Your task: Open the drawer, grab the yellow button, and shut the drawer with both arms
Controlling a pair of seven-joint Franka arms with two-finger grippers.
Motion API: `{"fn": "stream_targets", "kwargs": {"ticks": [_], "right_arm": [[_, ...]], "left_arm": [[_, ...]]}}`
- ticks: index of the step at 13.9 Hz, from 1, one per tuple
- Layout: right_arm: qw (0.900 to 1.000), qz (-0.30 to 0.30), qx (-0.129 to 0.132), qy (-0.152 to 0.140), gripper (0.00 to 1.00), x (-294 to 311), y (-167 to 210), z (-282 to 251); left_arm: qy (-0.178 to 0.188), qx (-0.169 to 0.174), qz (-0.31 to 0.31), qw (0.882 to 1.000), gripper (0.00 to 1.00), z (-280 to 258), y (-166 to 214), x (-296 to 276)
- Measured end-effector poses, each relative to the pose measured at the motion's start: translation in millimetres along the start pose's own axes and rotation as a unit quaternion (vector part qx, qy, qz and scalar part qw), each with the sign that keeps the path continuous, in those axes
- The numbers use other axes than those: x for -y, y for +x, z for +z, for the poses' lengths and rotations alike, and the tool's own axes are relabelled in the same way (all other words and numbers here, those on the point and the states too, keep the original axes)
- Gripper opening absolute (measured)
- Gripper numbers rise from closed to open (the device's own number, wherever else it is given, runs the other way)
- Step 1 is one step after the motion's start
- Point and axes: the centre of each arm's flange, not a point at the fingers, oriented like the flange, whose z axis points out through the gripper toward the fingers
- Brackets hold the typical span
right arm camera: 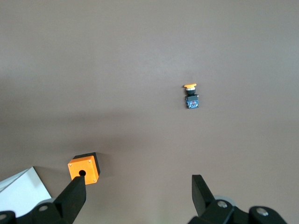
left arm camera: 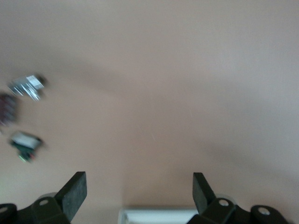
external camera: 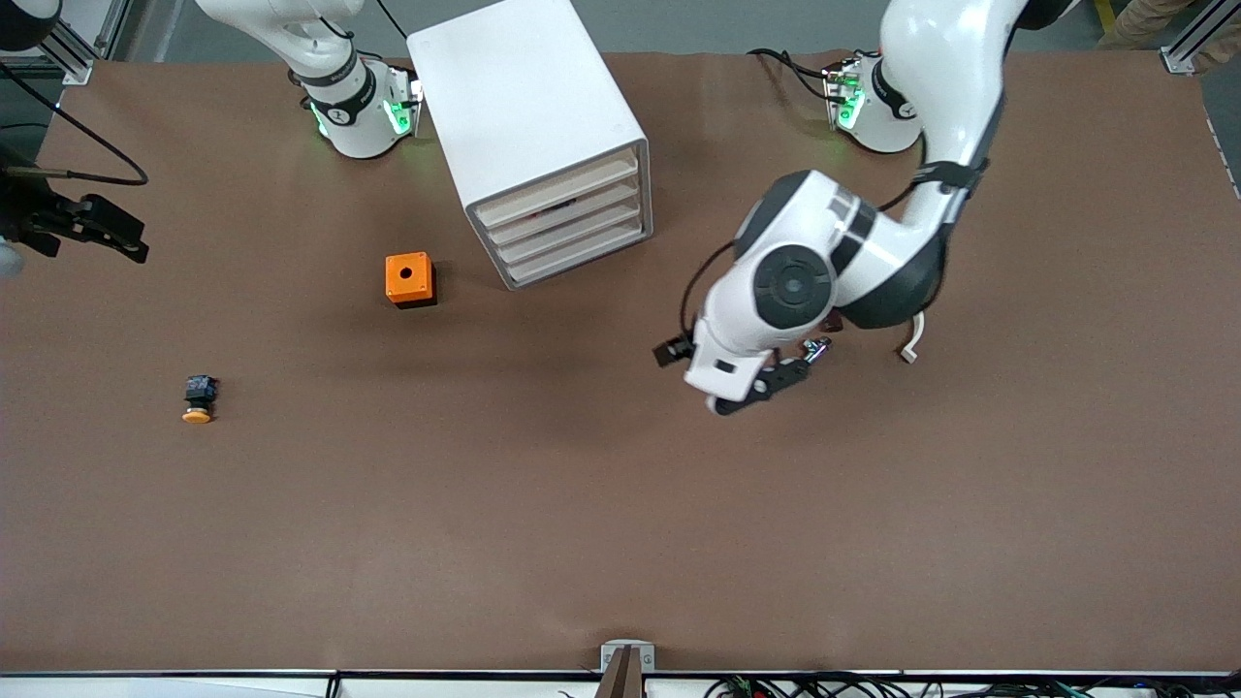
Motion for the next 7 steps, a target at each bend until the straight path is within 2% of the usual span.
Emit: {"fn": "stream_targets", "kwargs": {"ticks": [3,7], "right_arm": [[1.000,-0.004,-0.010,0.001,1.00,-3.5,1.4,-8.6],[0.999,-0.003,-0.028,0.016,1.00,-3.7,1.7,-25.8]], "left_arm": [[0.004,-0.054,0.006,0.999,1.00,-45.2,45.9,44.9],[0.005,-0.098,0.026,0.995,1.00,-94.8,90.1,102.2]]}}
